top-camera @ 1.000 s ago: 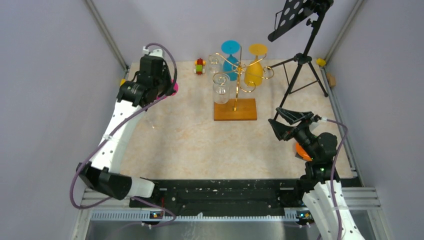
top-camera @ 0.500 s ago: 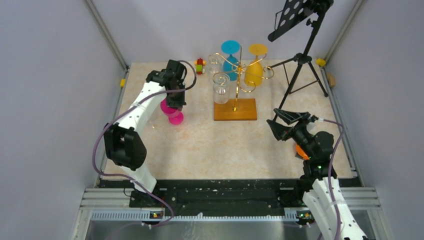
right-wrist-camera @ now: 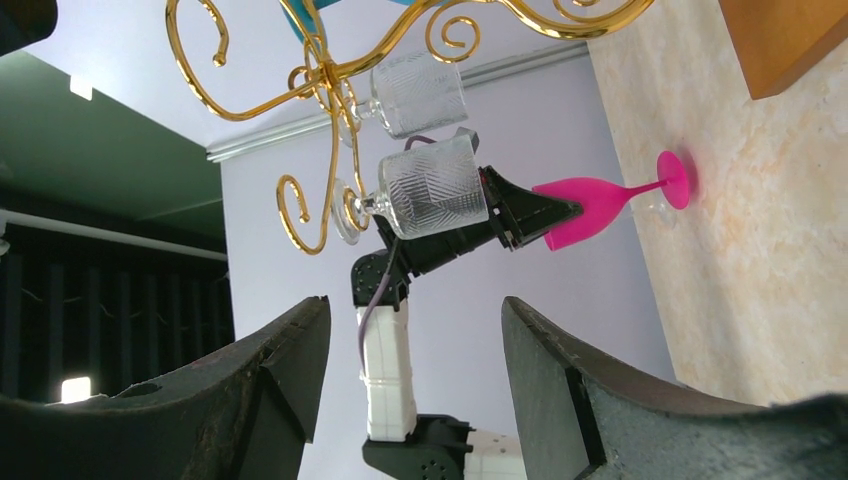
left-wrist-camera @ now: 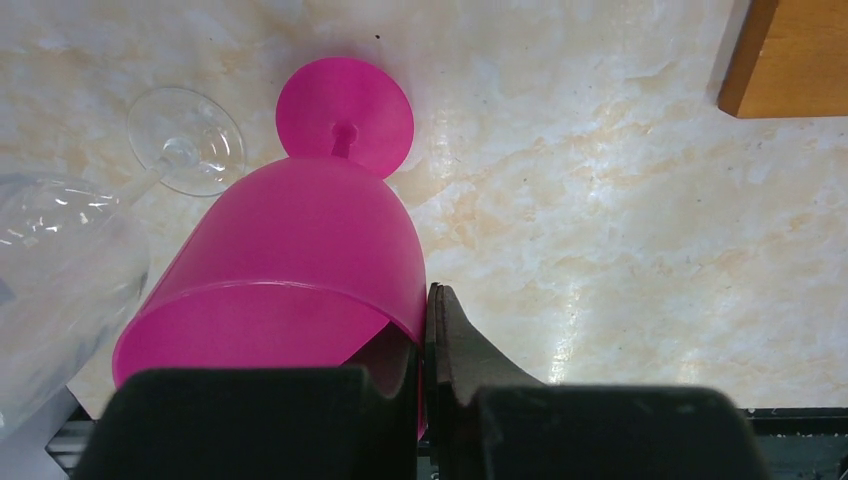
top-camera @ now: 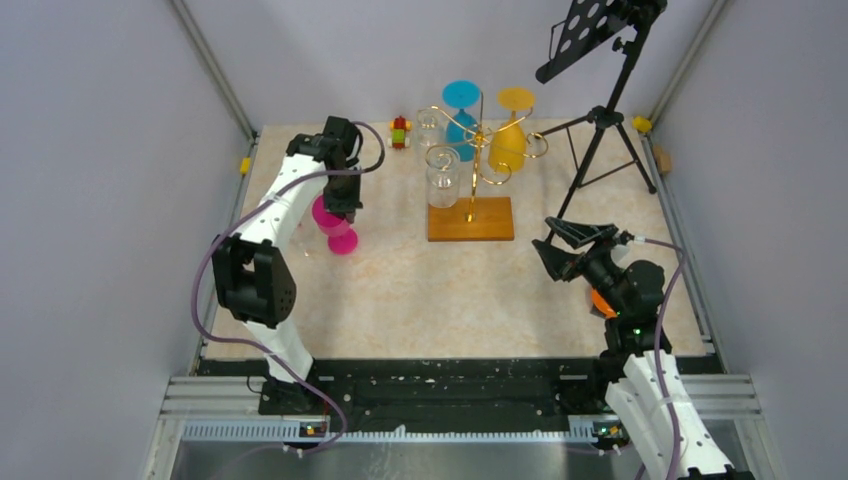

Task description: Take the wine glass off the wine glass rack

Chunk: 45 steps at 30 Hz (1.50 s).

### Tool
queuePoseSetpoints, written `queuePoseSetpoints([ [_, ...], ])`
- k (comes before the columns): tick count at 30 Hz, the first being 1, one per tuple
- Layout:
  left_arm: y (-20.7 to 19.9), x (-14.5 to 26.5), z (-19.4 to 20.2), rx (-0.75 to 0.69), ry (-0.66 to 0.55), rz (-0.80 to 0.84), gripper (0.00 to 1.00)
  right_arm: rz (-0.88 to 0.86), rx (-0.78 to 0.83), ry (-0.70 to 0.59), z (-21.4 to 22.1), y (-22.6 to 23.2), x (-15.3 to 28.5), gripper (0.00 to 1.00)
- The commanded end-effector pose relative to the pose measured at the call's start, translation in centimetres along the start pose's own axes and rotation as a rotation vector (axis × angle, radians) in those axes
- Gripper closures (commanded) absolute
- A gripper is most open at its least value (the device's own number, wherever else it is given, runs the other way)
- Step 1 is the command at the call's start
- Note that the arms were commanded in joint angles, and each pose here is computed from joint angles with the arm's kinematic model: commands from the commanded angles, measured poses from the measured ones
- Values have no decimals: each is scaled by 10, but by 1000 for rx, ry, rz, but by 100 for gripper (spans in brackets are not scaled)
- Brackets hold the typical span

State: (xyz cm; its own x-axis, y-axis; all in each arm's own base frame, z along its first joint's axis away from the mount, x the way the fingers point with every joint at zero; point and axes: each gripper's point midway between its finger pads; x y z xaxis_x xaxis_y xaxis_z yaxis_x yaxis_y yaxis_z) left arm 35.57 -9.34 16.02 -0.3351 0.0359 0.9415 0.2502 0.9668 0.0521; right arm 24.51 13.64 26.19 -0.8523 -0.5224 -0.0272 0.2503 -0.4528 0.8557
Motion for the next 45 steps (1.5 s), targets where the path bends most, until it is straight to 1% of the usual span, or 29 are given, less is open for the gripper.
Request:
queuePoseSetpoints([
  [1, 12, 7, -8, -17, -5, -29, 100, -23, 46, 27, 8, 7, 0, 36],
  [3, 15, 5, -8, -16, -1, -30, 100, -25, 49, 23, 7, 7, 1, 36],
  [5, 19, 3, -5, -16, 15, -46, 96, -28, 47, 18, 6, 7, 1, 35],
  [9, 20, 2, -5, -13, 20, -43, 74, -28, 55, 19, 6, 8, 0, 35],
  [11, 18, 5, -8, -13, 8, -27, 67, -23, 74, 19, 7, 8, -1, 35],
  [14, 19, 15, -13, -6, -19, -35, 59, -5, 143, -4, 7, 11, -1, 34],
  [17, 20, 32, -21, 2, -77, -37, 53, 6, 228, -27, 7, 16, -2, 33],
  [21, 12, 65, -40, 2, -215, 11, 42, 40, 384, -45, 9, 25, -7, 31],
  [22, 1, 85, -50, -9, -304, 76, 17, -34, 534, 42, 29, 44, -9, 30],
  [23, -2, 95, -53, -10, -343, 94, 9, -59, 583, 70, 36, 51, -11, 30],
  [28, -23, 140, -69, -21, -583, 217, 5, -84, 771, 60, 48, 85, -18, 30],
  [30, -33, 159, -72, -30, -693, 275, 4, -106, 798, 59, 52, 98, -25, 30],
  [34, -39, 183, -71, -9, -839, 310, 3, -77, 850, 25, 44, 116, -47, 30],
  [37, -47, 195, -66, -27, -912, 361, 2, -16, 937, 11, 39, 134, -69, 30],
  [40, -53, 199, -60, -36, -937, 394, 2, 60, 971, -90, 9, 138, -91, 30],
  [43, -57, 197, -54, -33, -935, 420, 2, 34, 970, -176, -10, 148, -106, 30],
  [45, -59, 194, -51, -33, -924, 435, 2, 9, 951, -200, -17, 153, -116, 32],
])
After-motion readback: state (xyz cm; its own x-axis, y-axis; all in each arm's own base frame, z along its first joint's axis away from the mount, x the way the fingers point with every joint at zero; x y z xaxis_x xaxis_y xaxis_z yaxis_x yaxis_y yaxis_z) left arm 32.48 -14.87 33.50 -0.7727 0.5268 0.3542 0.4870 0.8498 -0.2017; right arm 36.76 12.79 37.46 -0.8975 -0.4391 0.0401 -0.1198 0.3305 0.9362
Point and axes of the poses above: each gripper's point midway between its finger pads, its own x axis back along the fingers, its own y axis along the line the jaws close on, z = x × y, and after that the axes turned 15 degrees about -x, right-handed
